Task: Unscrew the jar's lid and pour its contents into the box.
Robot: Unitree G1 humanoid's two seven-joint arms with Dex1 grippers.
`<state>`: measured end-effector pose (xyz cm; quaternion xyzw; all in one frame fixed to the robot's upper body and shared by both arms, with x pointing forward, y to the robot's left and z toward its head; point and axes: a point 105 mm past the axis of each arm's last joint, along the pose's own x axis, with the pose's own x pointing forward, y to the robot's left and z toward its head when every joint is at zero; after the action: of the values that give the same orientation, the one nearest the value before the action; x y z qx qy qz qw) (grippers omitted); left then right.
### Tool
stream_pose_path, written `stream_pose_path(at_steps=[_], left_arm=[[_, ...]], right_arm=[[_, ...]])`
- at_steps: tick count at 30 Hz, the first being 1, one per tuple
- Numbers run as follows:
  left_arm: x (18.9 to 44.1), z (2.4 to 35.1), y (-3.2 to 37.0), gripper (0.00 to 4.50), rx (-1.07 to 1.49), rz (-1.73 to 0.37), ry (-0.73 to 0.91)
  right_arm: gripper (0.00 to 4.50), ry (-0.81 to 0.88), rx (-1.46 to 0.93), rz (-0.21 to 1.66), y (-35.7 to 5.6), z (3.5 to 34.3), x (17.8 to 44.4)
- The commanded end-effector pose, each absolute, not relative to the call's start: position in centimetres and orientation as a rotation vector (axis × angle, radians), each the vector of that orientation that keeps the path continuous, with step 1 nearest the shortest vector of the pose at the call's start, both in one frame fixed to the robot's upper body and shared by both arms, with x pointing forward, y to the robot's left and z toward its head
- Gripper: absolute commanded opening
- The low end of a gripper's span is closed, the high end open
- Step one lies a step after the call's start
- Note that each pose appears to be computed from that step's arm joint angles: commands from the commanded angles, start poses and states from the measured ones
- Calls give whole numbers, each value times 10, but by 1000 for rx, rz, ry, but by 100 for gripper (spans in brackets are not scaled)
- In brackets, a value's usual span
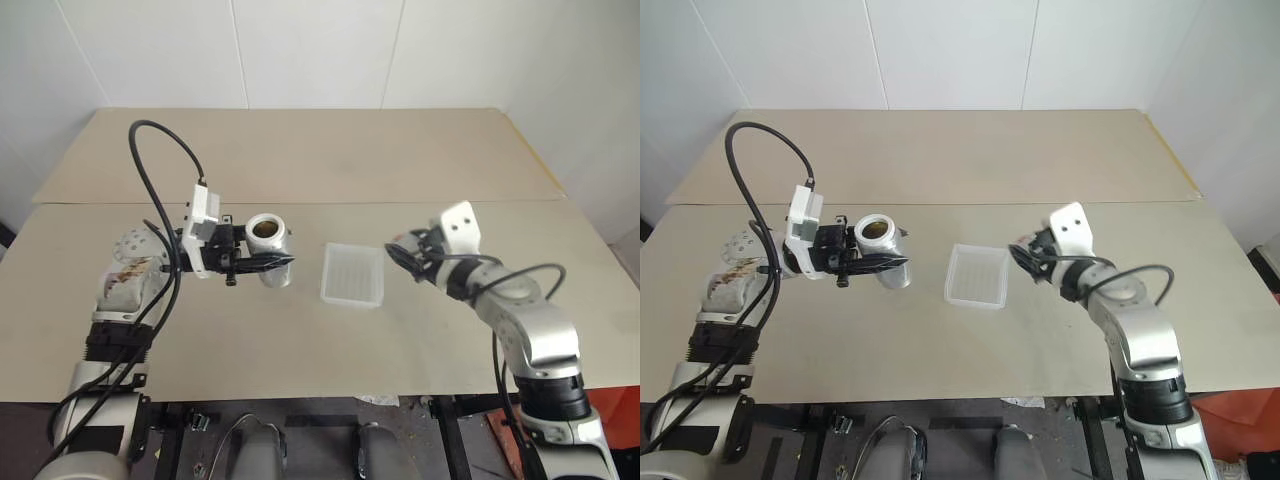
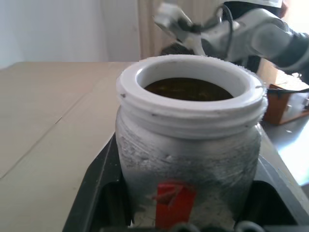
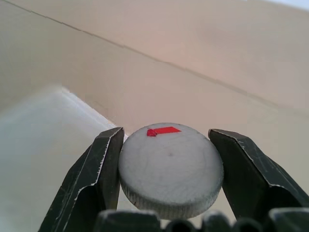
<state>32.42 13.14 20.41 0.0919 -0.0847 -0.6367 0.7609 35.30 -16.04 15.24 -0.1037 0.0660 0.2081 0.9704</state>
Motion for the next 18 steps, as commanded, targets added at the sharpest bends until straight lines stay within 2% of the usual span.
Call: stream_pose_path(at_steps=[1,3,5,6,8,9,11,14,18], left_arm=[[328,216,127,198,254,-1315,-259],[333,216,123,198,265,-1273,-268],[337,217,118,198,277,-1240,-285],[339,218,116,198,290,-1223,-294],[344,218,112,198,350,-1177,-310],[349,217,109,198,408,-1138,-325],[361,217,102,198,584,-1022,-360],[371,221,85,198,874,-888,-504],[373,228,53,198,1385,-756,-827]], right_arm=[[276,126,-195,346,-170,140,357],[276,174,-209,333,-173,121,358],[347,207,-212,328,-175,111,359],[367,213,-215,328,-176,109,358],[433,204,-226,340,-178,113,355],[448,190,-238,345,-179,118,354],[448,164,-243,368,-183,134,348],[448,144,-214,459,-180,162,335],[448,258,-158,722,-157,192,310]])
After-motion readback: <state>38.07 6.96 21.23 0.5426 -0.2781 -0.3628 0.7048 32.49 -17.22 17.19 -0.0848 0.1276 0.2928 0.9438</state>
